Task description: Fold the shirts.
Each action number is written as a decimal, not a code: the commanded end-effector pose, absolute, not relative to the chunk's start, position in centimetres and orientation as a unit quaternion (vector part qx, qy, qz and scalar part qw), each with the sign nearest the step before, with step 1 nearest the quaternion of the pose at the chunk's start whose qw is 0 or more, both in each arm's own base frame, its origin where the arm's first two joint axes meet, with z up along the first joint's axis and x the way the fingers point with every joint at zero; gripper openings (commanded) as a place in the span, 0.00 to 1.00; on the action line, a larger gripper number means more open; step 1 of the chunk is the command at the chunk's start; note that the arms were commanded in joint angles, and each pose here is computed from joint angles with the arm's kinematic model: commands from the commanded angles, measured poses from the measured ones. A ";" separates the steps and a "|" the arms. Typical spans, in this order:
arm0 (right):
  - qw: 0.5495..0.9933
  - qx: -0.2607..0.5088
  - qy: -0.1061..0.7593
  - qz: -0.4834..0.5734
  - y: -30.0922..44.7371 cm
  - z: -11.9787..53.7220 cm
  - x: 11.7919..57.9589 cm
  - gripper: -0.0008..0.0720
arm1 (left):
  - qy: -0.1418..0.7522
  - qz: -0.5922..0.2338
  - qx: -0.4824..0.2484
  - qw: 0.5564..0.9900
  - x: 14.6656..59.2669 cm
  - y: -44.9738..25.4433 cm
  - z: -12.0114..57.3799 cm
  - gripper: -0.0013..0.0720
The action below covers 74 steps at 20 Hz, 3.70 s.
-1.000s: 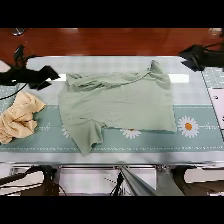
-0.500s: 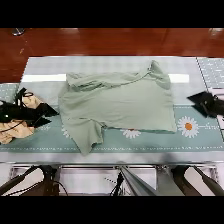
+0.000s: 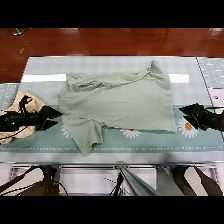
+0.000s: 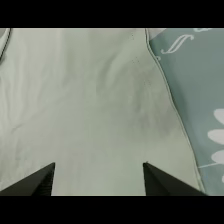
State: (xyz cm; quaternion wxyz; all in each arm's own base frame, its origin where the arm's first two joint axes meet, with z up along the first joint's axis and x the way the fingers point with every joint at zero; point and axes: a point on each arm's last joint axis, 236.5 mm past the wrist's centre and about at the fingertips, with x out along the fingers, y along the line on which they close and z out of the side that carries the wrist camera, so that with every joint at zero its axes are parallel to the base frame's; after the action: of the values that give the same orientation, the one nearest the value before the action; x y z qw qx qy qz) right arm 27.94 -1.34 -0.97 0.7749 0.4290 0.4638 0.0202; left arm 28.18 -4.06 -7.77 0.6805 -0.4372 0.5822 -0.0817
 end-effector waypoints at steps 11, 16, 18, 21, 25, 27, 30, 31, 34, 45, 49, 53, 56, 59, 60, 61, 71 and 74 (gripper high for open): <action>0.780 0.421 0.463 -0.007 -2.5 -1.7 27.9 0.86 | 0.604 -0.134 -0.424 0.662 29.0 -8.6 -10.2 0.04; 0.701 0.377 0.595 -0.109 -4.7 -6.7 21.0 0.86 | 0.594 -0.148 -0.421 0.670 30.1 -8.5 -8.8 0.04; 0.667 0.389 0.631 -0.076 -2.7 -7.0 19.7 0.86 | 0.594 -0.148 -0.420 0.670 30.1 -8.5 -8.9 0.04; 0.651 0.387 0.650 -0.057 -2.2 -7.7 19.1 0.86 | 0.594 -0.148 -0.420 0.670 30.1 -8.5 -8.9 0.04; 0.645 0.419 0.638 -0.041 -1.6 -8.5 20.6 0.86 | 0.594 -0.148 -0.420 0.670 30.1 -8.5 -8.9 0.04; 0.643 0.437 0.629 -0.018 -0.8 -8.5 21.6 0.86 | 0.594 -0.148 -0.420 0.670 30.1 -8.5 -8.9 0.04; 0.628 0.456 0.631 -0.002 -0.1 -9.2 22.0 0.86 | 0.593 -0.147 -0.420 0.671 30.2 -8.5 -8.9 0.04; 0.626 0.459 0.630 -0.003 -0.1 -9.4 22.2 0.86 | 0.593 -0.147 -0.420 0.671 30.2 -8.5 -8.9 0.04; 0.641 0.471 0.607 -0.013 -0.6 -9.4 23.6 0.86 | 0.592 -0.145 -0.418 0.673 30.3 -8.5 -9.0 0.04; 0.650 0.512 0.561 -0.010 -0.7 -9.0 26.4 0.83 | 0.589 -0.138 -0.416 0.679 30.6 -8.2 -9.2 0.04; 0.645 0.492 0.584 0.011 1.5 -9.7 26.5 0.74 | 0.588 -0.138 -0.416 0.680 30.6 -8.2 -9.2 0.04; 0.660 0.450 0.599 0.055 3.4 -8.7 27.7 0.04 | 0.590 -0.135 -0.422 0.675 30.5 -8.3 -9.1 0.04; 0.683 0.420 0.590 0.093 2.7 -4.7 30.1 0.04 | 0.559 -0.150 -0.441 0.686 32.7 -8.0 -6.5 0.04; 0.774 0.365 0.505 0.116 -0.1 5.7 36.4 0.04 | 0.399 -0.211 -0.488 0.747 40.1 -7.0 5.4 0.04; 0.808 0.340 0.465 0.126 -0.8 10.2 38.3 0.04 | 0.335 -0.239 -0.480 0.775 42.0 -6.7 10.8 0.04; 0.844 0.308 0.419 0.133 -1.3 15.5 39.9 0.04 | 0.272 -0.265 -0.461 0.802 43.3 -6.4 16.8 0.04; 0.996 0.049 0.056 0.050 0.2 50.1 29.6 0.04 | -0.063 -0.184 -0.088 0.977 29.1 -4.6 51.8 0.04; 0.999 0.009 0.036 0.017 1.2 51.3 22.4 0.04 | -0.082 -0.068 -0.004 0.994 22.6 -3.5 52.8 0.04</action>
State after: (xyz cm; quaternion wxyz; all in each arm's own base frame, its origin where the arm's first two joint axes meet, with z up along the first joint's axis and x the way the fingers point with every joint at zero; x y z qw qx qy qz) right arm 29.11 1.27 48.84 0.9934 0.0501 0.0759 0.0700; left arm 28.48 -5.01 50.73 0.9771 -0.0859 -0.0529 -0.1874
